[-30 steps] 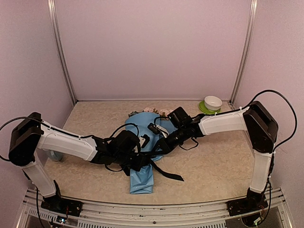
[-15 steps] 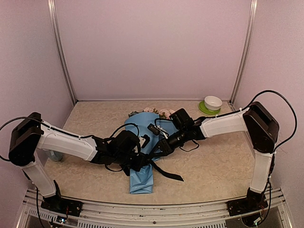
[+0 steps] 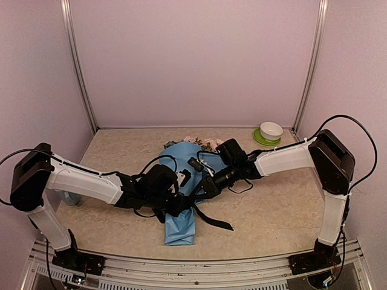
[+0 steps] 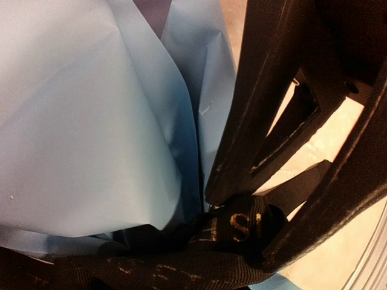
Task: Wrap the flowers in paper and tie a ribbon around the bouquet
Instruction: Tie the half-tied ribbon around the folded bouquet.
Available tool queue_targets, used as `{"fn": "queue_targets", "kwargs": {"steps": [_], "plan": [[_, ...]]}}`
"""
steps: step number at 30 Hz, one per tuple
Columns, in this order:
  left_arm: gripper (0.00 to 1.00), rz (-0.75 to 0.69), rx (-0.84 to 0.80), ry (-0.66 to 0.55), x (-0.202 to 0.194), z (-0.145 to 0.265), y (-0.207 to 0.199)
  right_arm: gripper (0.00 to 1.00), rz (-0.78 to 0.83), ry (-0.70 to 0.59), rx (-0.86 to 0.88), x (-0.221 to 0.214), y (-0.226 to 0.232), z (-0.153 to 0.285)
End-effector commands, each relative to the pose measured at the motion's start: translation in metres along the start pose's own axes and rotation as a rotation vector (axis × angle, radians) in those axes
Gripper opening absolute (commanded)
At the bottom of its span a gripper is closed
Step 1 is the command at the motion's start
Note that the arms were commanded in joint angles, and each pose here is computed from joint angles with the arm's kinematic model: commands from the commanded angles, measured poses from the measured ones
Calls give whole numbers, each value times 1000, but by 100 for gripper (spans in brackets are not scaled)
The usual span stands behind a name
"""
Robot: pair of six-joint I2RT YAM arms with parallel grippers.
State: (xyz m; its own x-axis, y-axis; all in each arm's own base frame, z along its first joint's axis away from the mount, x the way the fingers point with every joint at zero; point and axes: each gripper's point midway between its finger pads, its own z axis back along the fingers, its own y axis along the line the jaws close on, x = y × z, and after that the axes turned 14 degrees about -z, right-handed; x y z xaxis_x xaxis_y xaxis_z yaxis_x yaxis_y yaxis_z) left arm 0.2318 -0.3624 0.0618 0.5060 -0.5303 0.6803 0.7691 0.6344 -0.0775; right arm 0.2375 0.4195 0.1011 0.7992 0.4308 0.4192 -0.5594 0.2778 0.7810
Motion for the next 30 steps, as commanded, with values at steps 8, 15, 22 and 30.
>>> {"fn": "queue_targets", "kwargs": {"steps": [8, 15, 22, 30], "plan": [[18, -1, 27, -43, 10, 1, 7, 34, -34, 11, 26, -2, 1, -7], [19, 6, 40, -62, 12, 4, 9, 40, -92, -95, -15, 17, -4, 19], [21, 1, 39, -49, 7, 3, 10, 40, -138, -118, -19, 23, -15, 20], [21, 5, 33, -46, 5, 3, 9, 38, -190, -242, -112, 47, -31, 49]]}}
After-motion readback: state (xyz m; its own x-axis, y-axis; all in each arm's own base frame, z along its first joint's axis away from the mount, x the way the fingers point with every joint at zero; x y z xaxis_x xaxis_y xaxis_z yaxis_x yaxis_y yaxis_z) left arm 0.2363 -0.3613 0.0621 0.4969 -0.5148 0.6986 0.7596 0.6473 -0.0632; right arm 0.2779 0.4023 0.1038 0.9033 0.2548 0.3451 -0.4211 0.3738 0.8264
